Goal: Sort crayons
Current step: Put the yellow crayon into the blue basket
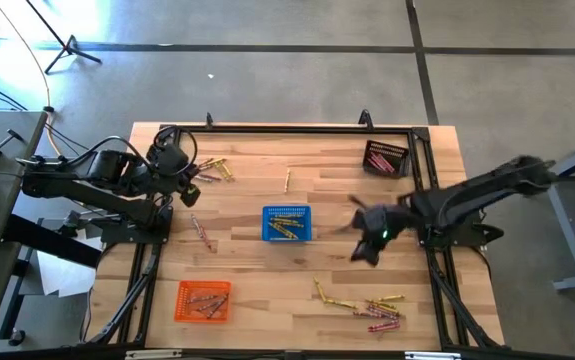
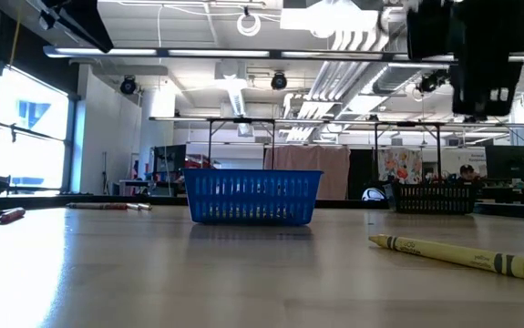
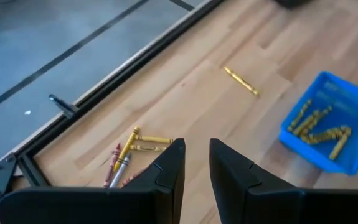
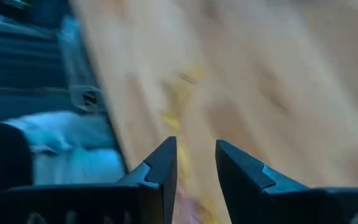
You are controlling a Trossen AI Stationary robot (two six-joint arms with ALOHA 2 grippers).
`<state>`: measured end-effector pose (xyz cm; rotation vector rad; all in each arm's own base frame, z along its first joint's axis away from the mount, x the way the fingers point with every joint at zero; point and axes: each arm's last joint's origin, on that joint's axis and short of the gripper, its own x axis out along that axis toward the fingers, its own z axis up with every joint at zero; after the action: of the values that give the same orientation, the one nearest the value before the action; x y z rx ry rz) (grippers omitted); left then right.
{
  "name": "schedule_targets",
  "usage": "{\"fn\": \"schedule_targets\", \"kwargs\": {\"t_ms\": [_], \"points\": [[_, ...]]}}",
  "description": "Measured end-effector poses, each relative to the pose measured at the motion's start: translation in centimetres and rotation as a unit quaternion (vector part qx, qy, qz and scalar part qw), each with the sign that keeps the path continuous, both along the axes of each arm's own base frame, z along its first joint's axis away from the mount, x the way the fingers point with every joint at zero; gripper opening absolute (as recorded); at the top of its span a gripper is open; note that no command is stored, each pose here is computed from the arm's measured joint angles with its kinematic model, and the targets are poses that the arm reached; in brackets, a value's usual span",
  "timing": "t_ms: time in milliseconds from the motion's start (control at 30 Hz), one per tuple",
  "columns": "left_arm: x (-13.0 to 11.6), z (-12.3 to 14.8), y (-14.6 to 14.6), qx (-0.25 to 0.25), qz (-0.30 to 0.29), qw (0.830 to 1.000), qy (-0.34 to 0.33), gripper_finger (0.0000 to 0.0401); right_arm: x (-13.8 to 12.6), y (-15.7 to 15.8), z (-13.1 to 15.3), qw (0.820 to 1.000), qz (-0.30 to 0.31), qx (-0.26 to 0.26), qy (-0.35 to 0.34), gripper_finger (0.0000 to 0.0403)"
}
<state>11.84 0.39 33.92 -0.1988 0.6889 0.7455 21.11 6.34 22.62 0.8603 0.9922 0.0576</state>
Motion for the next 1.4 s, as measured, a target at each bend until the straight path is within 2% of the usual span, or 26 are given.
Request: {"fn": "schedule_targets", "kwargs": {"t_ms": [67, 167, 300, 533, 633, 700, 867, 1167, 1400], "points": [[0.0, 0.0, -0.1, 0.000, -0.017, 1.000, 0.010, 0.0060, 1.1, 2.3, -0.1, 0.999, -0.002, -0.004, -0.049, 0.0094], [0.0, -0.1, -0.2, -0.004, -0.044, 0.999, 0.024, 0.0060, 2.5, 4.9, -1.3, 0.997, -0.012, 0.000, -0.077, 0.0094], [0.1, -0.2, -0.3, -0.013, -0.078, 0.996, 0.038, 0.0060, 4.8, 7.6, -2.9, 1.000, -0.003, -0.019, -0.021, 0.0093], [0.1, -0.2, -0.4, -0.028, -0.106, 0.993, 0.046, 0.0060, 9.6, 10.5, -3.4, 0.988, 0.050, -0.113, 0.094, 0.0093], [0.1, -0.2, -0.5, -0.031, -0.109, 0.993, 0.046, 0.0060, 11.0, 11.2, -3.7, 0.982, 0.043, -0.130, 0.128, 0.0093], [0.1, -0.2, -0.5, -0.032, -0.108, 0.993, 0.045, 0.0060, 11.7, 11.3, -4.3, 0.979, 0.017, -0.127, 0.161, 0.0093], [0.4, -0.1, -0.5, -0.035, -0.107, 0.993, 0.028, 0.0060, 12.4, 10.9, -6.2, 0.965, -0.056, -0.119, 0.229, 0.0093], [0.8, 0.3, -0.6, -0.035, -0.109, 0.993, -0.001, 0.0060, 12.5, 11.1, -6.7, 0.957, -0.141, -0.121, 0.223, 0.0094], [0.8, 0.3, -0.6, -0.047, -0.103, 0.994, -0.008, 0.0060, 12.5, 11.4, -6.7, 0.955, -0.162, -0.116, 0.220, 0.0094]]}}
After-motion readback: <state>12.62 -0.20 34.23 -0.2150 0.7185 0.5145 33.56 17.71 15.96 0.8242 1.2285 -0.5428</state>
